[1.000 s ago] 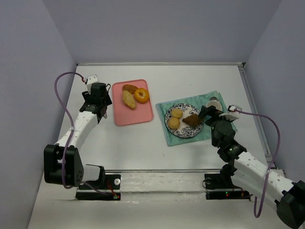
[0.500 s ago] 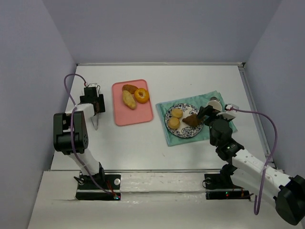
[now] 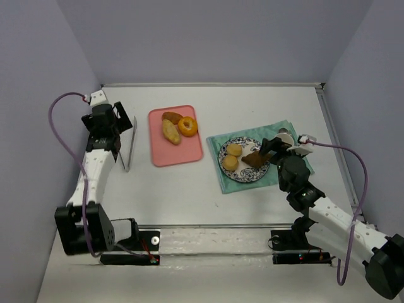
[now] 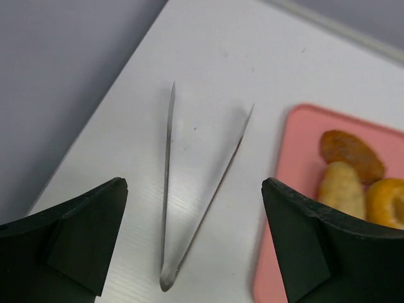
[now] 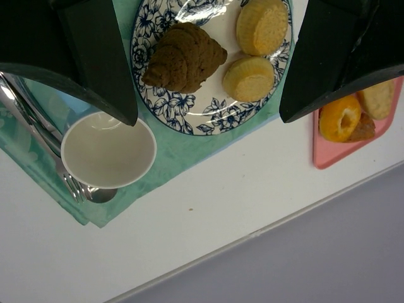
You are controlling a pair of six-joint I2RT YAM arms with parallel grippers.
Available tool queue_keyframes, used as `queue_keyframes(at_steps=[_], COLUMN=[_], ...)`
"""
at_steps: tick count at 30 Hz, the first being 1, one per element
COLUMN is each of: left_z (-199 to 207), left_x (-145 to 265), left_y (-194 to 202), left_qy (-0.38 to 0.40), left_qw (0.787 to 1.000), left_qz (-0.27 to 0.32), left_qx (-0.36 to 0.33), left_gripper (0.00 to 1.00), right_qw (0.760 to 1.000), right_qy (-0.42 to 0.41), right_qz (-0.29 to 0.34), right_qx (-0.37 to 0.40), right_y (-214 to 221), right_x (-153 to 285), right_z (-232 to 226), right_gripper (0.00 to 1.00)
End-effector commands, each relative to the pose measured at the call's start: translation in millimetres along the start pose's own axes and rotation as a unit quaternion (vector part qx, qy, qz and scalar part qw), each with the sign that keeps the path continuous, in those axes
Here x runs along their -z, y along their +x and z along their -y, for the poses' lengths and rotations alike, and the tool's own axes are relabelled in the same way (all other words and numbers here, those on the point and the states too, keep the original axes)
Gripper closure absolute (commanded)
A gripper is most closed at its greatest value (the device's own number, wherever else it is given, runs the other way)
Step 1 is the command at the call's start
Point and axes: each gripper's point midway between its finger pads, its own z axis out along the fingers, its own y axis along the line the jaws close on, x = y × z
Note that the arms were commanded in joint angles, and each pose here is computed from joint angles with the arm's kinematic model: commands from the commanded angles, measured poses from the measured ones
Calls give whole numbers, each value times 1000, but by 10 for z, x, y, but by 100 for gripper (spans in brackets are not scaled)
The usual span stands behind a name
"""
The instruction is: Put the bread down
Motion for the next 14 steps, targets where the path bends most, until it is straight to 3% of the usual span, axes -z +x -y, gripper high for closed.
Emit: queue_keyframes(at_steps=[1, 5, 14], left_z=[252, 529, 567], left_x=[721, 1302, 1453], left_y=[-365, -324, -189], left_qy=[119, 265, 301], left_qw=[981, 942, 926], left_qz=[99, 168, 183], left_qx=[114, 123, 134], left_gripper=[1, 1, 1], right_qw=[999, 999, 999], right_qy=[-13, -16, -26], right_qz=[22, 14, -14], right_qx=[-30, -33, -27], right_y=[-312, -332, -329], right_x=[12, 32, 76], right_z=[-173, -197, -261], right_gripper=[0, 0, 0])
